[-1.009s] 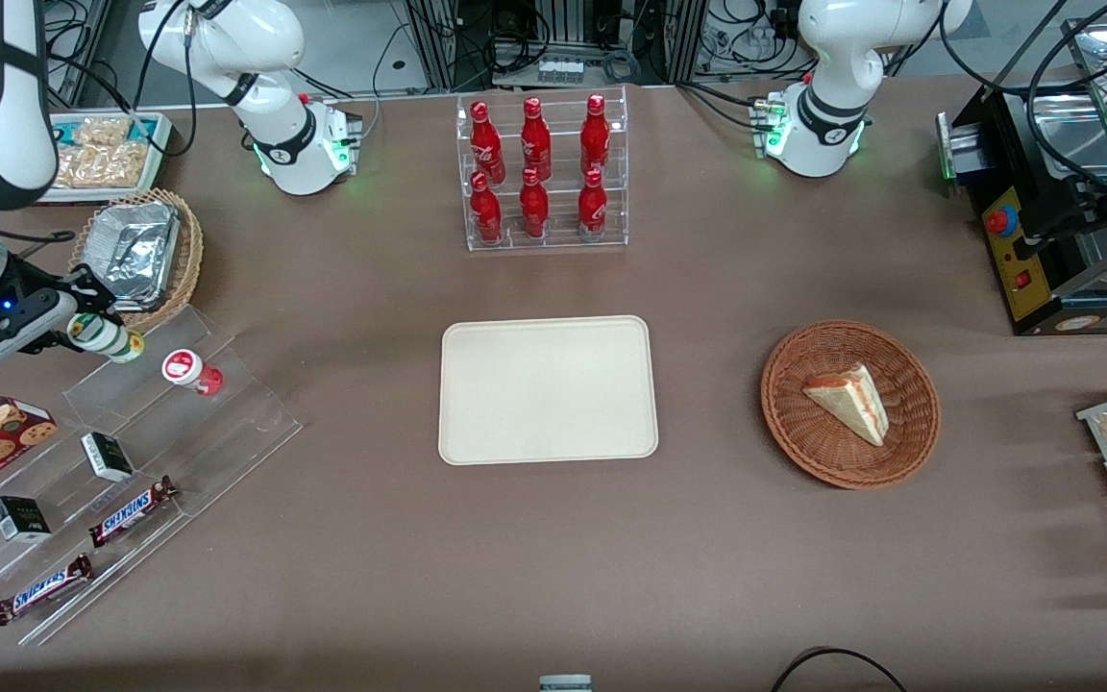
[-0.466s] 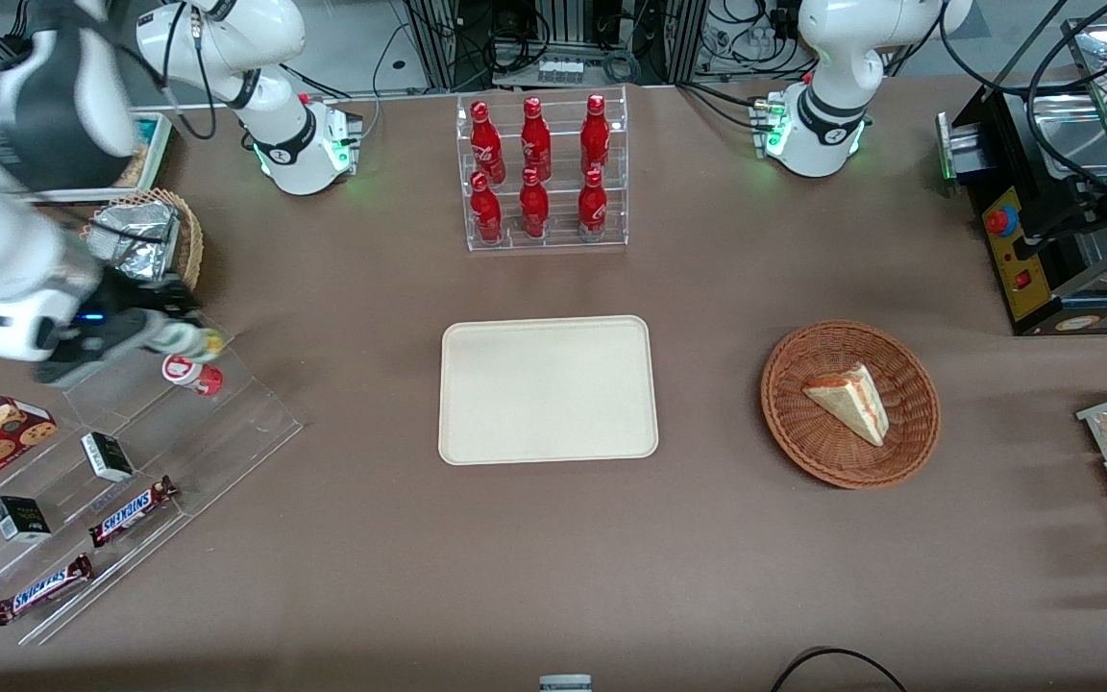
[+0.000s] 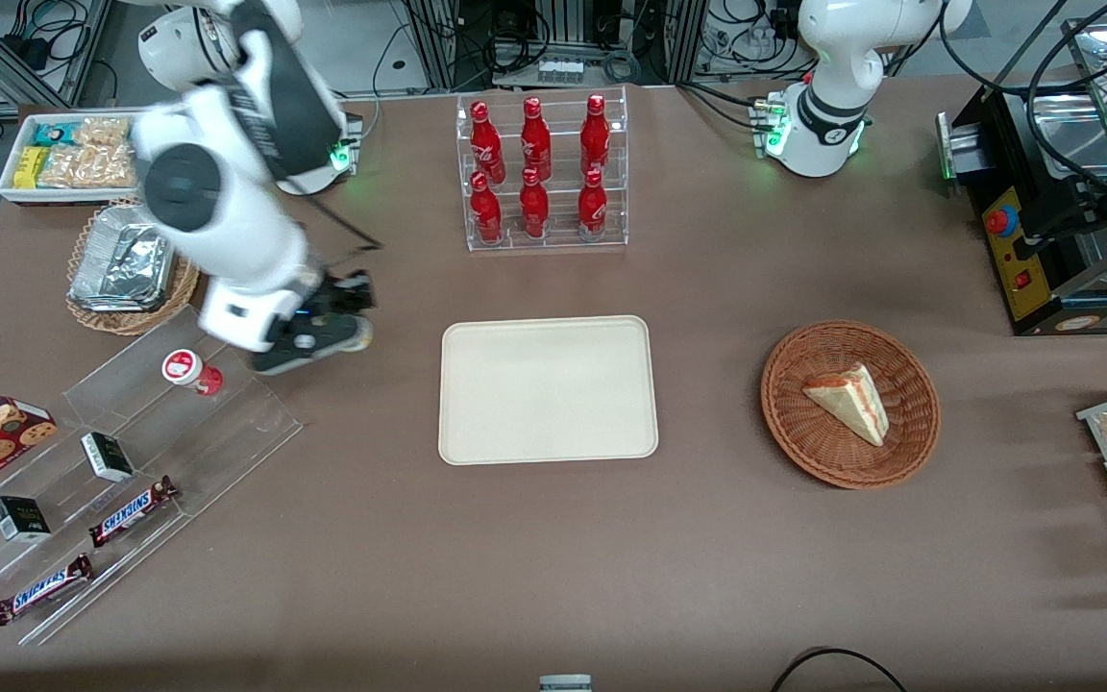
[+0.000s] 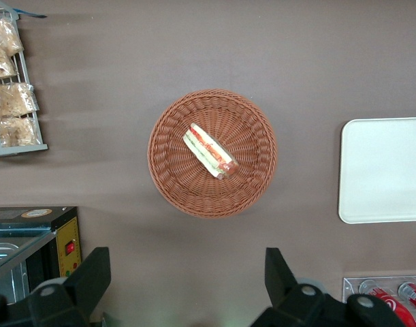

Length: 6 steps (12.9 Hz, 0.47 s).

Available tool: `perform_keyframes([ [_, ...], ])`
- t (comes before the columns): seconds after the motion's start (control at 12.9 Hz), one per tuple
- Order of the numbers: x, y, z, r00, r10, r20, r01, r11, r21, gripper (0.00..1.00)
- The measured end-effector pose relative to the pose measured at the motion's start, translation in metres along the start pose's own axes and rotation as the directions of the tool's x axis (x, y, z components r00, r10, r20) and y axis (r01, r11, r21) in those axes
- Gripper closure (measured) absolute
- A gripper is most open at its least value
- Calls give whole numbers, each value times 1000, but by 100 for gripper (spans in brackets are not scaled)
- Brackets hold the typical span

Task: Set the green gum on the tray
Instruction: 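Lift the gum jar and carry it toward the cream tray, then lower the gum jar onto the cream tray and open the right gripper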

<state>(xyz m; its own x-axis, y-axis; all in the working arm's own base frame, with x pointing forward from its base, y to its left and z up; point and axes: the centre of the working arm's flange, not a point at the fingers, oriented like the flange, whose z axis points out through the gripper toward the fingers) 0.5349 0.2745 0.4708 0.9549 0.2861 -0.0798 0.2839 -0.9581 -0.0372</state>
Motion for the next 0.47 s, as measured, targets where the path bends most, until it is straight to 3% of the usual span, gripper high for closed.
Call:
perform_keyframes([
  [0.16,16,-40,33,998,58,-23,-58,998,29,41],
  [0.47,31,-119,114,986,152,-65,-151,988,23,41],
])
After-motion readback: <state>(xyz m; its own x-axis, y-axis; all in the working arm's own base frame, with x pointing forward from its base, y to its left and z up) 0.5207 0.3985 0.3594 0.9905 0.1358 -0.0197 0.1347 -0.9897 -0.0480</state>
